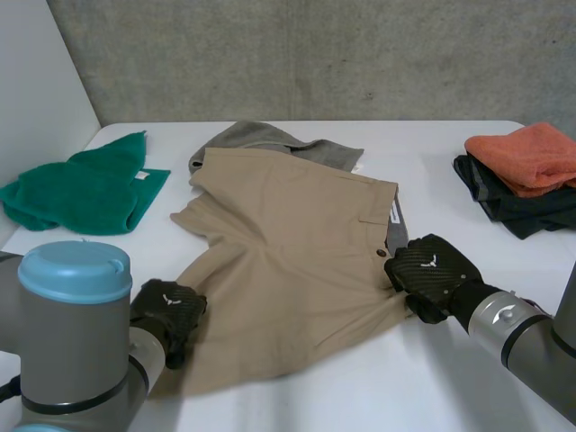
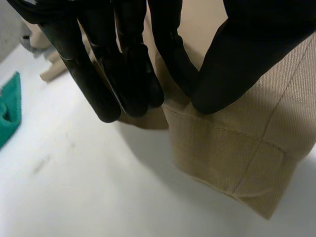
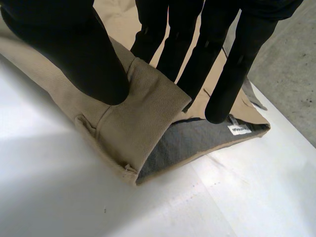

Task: Fold the laundry.

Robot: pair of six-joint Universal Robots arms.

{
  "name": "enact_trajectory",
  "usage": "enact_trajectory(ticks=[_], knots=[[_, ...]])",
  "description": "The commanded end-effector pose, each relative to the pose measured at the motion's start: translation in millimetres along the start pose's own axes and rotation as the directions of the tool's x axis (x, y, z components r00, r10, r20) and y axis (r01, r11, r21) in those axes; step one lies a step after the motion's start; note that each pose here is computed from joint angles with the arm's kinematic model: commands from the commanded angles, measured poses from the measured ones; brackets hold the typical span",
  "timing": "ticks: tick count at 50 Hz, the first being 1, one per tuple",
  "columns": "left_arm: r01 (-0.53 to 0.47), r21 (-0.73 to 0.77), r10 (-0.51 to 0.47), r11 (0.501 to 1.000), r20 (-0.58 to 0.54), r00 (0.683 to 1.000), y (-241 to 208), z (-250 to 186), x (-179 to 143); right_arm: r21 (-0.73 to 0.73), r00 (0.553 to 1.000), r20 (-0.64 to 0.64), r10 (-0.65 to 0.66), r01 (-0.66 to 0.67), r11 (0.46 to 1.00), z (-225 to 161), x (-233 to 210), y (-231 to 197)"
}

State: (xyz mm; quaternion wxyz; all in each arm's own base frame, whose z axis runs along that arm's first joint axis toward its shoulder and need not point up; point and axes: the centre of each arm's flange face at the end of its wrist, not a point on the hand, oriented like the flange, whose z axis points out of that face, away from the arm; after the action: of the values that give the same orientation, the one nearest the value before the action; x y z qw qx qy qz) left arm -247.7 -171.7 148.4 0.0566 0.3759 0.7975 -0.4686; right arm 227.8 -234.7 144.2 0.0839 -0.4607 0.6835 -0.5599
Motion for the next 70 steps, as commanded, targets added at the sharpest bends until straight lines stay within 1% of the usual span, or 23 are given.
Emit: enact_trajectory(ticks=[1, 4, 7, 9, 10, 14, 15, 19, 22, 25, 30, 35, 39, 42, 49, 56, 62, 66, 70], knots=[[-0.072, 0.100, 0.070, 0.992, 0.026, 0.997, -14.8, -12.2, -3.0, -0.094, 0.996, 0.062, -0.058, 0.063, 0.994, -20.5, -5.9, -6.5], [-0.101, 0.127, 0.101, 0.987, 0.006, 0.995, -19.3, -24.5, -4.8, -0.161, 0.987, 0.122, -0.108, 0.127, 0.979, -38.9, -6.4, -11.6], [-0.116, 0.138, 0.121, 0.984, -0.024, 0.992, -22.8, -37.0, -8.3, -0.183, 0.978, 0.158, -0.136, 0.164, 0.969, -50.3, -3.7, -17.5], [-0.107, 0.138, 0.112, 0.985, -0.027, 0.993, -24.8, -41.3, -12.9, -0.173, 0.980, 0.146, -0.136, 0.161, 0.972, -51.6, -2.0, -21.1], [-0.100, 0.132, 0.104, 0.986, -0.026, 0.994, -25.0, -43.3, -15.8, -0.168, 0.982, 0.141, -0.126, 0.149, 0.974, -51.1, -2.1, -22.5], [-0.060, 0.124, 0.063, 0.990, -0.016, 0.998, -26.9, -47.8, -27.5, -0.123, 0.997, 0.083, 0.000, 0.011, 0.992, -43.9, 1.7, -31.1], [-0.046, 0.125, 0.047, 0.991, -0.007, 0.999, -28.2, -48.9, -32.0, -0.101, 0.996, 0.062, 0.064, -0.058, 0.993, -40.1, 3.5, -34.1], [-0.012, 0.122, 0.010, 0.992, 0.015, 1.000, -29.4, -50.4, -39.5, -0.058, 0.980, 0.038, 0.193, -0.191, 0.980, -28.9, 3.6, -37.2], [0.003, 0.103, -0.005, 0.995, 0.021, 1.000, -27.5, -54.4, -41.3, -0.037, 0.976, 0.036, 0.216, -0.215, 0.976, -22.0, 1.2, -38.9], [0.007, 0.061, -0.007, 0.998, -0.002, 1.000, -23.1, -65.4, -38.4, -0.022, 0.973, 0.025, 0.231, -0.230, 0.973, -13.1, -1.3, -40.0], [0.016, -0.006, -0.016, 1.000, -0.085, 0.996, -14.8, -86.9, -26.0, -0.008, 0.964, -0.017, 0.267, -0.267, 0.964, 3.1, -3.9, -43.7], [0.040, -0.045, -0.046, 0.998, -0.131, 0.990, -7.3, -93.9, -17.0, 0.001, 0.943, -0.059, 0.327, -0.327, 0.945, 16.3, 0.7, -43.3], [0.052, -0.048, -0.058, 0.997, -0.128, 0.990, -5.2, -86.5, -13.9, 0.016, 0.925, -0.087, 0.371, -0.371, 0.928, 25.5, 5.4, -43.0], [0.050, -0.072, -0.058, 0.996, -0.116, 0.992, -1.5, -72.4, -11.1, 0.033, 0.913, -0.114, 0.391, -0.390, 0.920, 30.1, 10.7, -42.4], [0.034, -0.104, -0.041, 0.994, -0.065, 0.997, 2.6, -45.6, -8.7, 0.060, 0.902, -0.183, 0.391, -0.387, 0.920, 31.1, 22.0, -42.1], [0.028, -0.093, -0.032, 0.995, -0.049, 0.998, 1.8, -27.8, -2.8, 0.074, 0.894, -0.209, 0.395, -0.389, 0.918, 31.1, 28.7, -41.0], [0.023, -0.049, -0.026, 0.999, -0.046, 0.999, -1.7, -14.4, 8.0, 0.068, 0.893, -0.214, 0.396, -0.391, 0.918, 30.6, 29.3, -38.9], [0.032, 0.024, -0.031, 0.999, -0.021, 0.999, -6.3, -3.9, 11.8, 0.067, 0.896, -0.216, 0.388, -0.382, 0.922, 27.4, 31.0, -40.6], [0.044, 0.098, -0.046, 0.994, 0.021, 0.999, -15.5, -0.1, 7.9, 0.044, 0.922, -0.206, 0.327, -0.325, 0.945, 19.7, 29.3, -45.6]])
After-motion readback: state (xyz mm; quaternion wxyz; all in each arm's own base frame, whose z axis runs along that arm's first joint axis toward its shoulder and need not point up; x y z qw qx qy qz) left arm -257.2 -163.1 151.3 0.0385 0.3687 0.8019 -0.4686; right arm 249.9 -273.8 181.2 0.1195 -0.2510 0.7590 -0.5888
